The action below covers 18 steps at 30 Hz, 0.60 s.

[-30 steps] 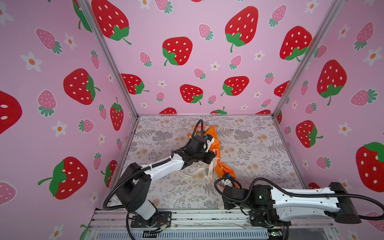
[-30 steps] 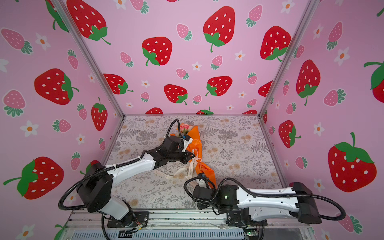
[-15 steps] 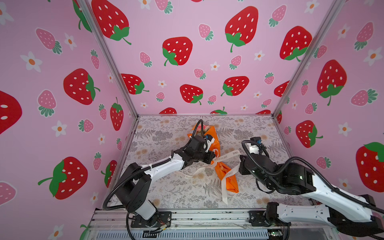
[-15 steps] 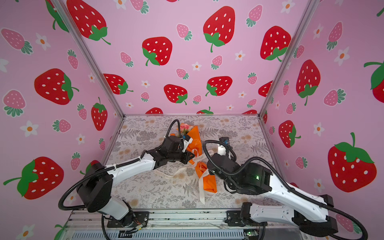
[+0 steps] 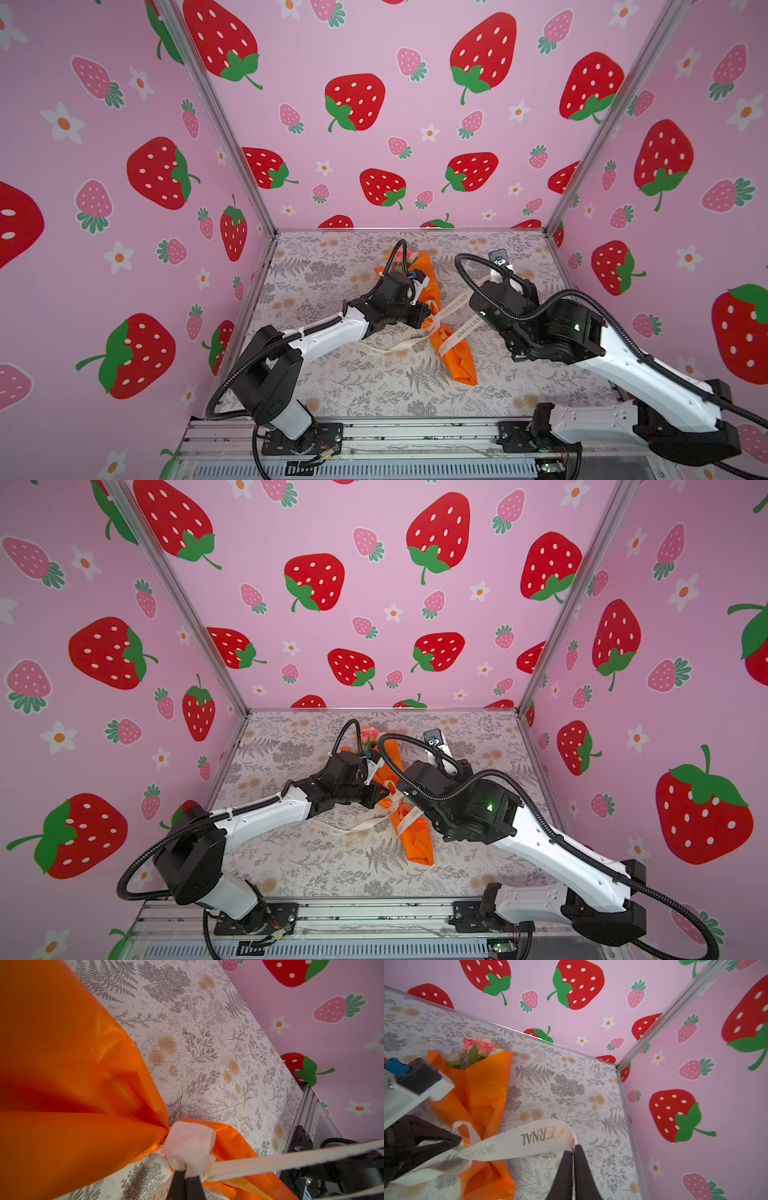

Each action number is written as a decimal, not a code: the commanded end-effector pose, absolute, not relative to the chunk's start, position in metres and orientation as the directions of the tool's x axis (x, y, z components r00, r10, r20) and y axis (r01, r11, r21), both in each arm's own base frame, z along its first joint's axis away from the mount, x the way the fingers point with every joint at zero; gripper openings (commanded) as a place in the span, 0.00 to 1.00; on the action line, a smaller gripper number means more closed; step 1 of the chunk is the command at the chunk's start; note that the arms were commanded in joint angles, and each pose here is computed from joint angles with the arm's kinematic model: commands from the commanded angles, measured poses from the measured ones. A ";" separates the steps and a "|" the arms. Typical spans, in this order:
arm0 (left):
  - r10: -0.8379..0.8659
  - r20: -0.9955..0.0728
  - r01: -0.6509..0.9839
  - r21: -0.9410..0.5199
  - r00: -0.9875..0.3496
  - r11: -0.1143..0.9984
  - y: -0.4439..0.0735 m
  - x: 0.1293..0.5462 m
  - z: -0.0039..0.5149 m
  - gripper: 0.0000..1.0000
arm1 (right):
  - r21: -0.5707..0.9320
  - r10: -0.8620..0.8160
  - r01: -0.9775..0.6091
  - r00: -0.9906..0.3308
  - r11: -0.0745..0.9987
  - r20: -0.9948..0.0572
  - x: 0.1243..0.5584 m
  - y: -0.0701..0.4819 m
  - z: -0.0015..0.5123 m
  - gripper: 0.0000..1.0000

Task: Tie the bouquet of fake flowers
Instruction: 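Release the ribbon end and move the right gripper back toward the bouquet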

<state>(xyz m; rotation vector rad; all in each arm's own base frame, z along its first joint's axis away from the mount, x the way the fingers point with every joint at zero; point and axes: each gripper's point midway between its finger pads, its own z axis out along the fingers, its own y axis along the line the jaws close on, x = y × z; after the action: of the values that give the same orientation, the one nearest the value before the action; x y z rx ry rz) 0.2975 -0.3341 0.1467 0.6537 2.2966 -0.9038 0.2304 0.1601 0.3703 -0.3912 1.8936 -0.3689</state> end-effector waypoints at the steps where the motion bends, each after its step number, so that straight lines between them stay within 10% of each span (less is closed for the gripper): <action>1: 0.237 -0.660 0.626 -0.447 -0.713 0.640 -0.337 0.299 0.148 0.00 | -0.651 -0.622 0.046 -0.251 0.758 -0.742 0.242 0.148 0.393 0.14; 10: 0.240 -0.655 0.625 -0.450 -0.717 0.638 -0.337 0.298 0.146 0.00 | -0.613 -0.584 0.159 -0.192 0.774 -0.788 0.256 0.136 0.393 0.38; 14: 0.236 -0.652 0.622 -0.457 -0.720 0.637 -0.338 0.299 0.145 0.00 | -0.161 -0.220 -0.173 -0.412 0.972 -0.884 0.259 0.152 0.325 0.48; 18: 0.240 -0.648 0.623 -0.460 -0.722 0.632 -0.339 0.297 0.144 0.00 | 0.261 -0.005 -0.282 -0.687 0.923 -0.727 0.240 0.184 0.246 0.63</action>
<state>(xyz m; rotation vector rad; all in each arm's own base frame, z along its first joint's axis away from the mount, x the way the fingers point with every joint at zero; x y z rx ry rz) 0.2947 -0.3353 0.1396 0.6675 2.3189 -0.9156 0.2767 0.1369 0.3164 -0.2159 1.9754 -0.0523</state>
